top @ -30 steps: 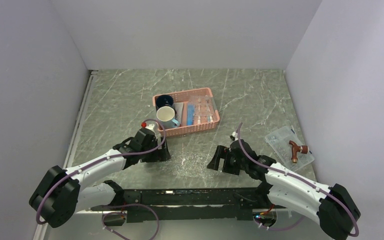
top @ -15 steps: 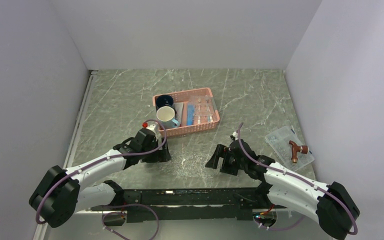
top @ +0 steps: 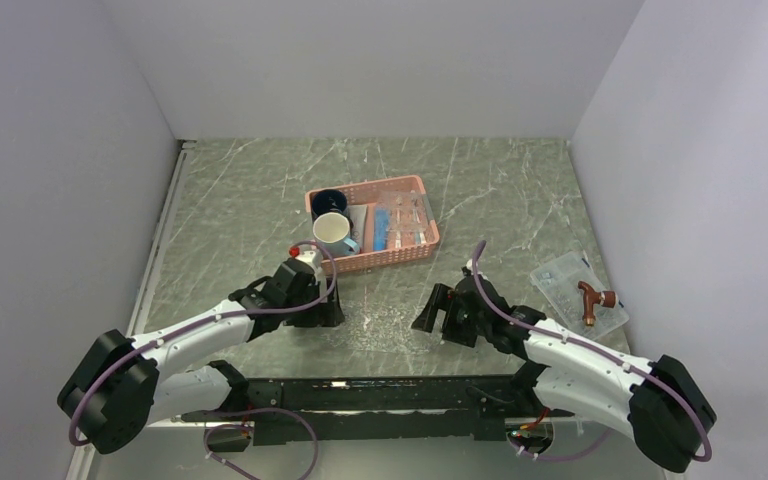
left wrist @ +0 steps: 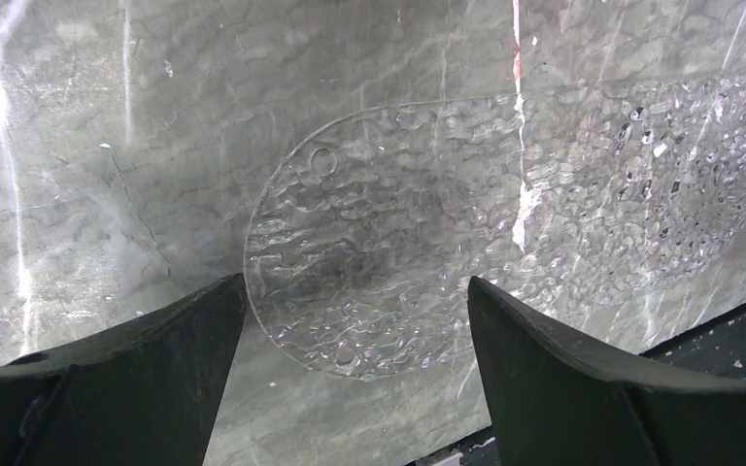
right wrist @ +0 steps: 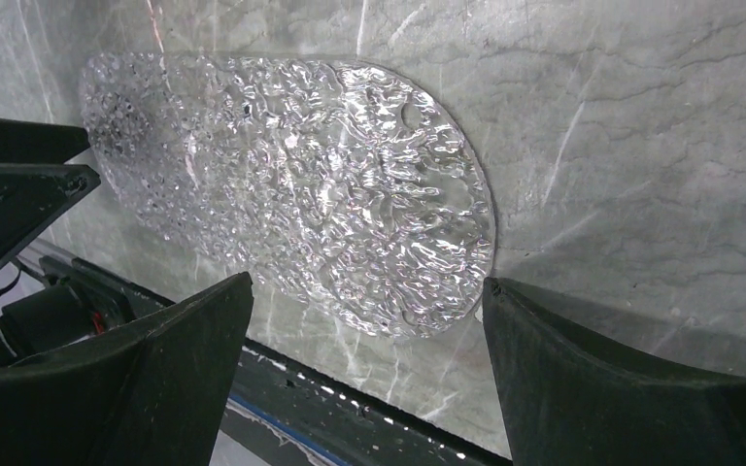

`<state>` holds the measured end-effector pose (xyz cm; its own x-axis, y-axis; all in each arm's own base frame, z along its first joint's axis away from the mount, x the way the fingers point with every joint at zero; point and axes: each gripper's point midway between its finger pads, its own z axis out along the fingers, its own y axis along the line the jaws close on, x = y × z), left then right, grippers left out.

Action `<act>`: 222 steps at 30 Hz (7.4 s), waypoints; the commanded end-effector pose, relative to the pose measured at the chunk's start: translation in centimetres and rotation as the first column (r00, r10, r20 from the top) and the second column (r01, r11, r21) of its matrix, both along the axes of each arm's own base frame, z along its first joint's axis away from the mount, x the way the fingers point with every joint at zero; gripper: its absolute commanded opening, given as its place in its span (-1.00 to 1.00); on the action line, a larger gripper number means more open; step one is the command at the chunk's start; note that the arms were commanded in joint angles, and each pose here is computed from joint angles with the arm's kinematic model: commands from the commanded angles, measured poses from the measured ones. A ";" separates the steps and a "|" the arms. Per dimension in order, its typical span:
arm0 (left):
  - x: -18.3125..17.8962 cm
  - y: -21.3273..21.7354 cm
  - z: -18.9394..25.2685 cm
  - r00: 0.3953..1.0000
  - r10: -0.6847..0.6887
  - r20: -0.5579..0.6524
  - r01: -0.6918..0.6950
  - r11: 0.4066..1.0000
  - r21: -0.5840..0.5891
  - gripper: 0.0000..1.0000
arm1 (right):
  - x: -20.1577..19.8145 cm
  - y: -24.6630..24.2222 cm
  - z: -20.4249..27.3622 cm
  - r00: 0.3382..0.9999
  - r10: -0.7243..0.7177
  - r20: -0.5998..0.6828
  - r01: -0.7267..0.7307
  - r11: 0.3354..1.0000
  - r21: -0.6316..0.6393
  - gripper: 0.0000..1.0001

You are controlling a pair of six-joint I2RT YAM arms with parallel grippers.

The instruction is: Prepare toiletry sets of a toothbrush and toothpaste on the tray

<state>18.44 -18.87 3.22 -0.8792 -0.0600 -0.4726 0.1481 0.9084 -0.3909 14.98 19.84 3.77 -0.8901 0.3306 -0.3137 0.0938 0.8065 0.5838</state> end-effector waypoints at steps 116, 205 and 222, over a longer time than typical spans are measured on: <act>-5.8 12.2 24.3 0.641 0.181 0.746 -0.010 0.974 -0.228 0.99 | 28.1 5.6 7.5 0.975 0.119 0.186 -0.069 0.964 -0.255 -0.41; -6.2 14.2 24.3 0.618 0.282 0.734 -0.094 0.953 -0.287 0.99 | 1.6 10.6 9.3 0.994 0.045 0.102 0.006 0.891 -0.454 -1.00; -6.2 14.2 24.3 0.619 0.280 0.734 -0.095 0.954 -0.284 0.99 | 0.3 11.4 6.2 0.996 0.078 0.037 -0.049 0.865 -0.499 -1.00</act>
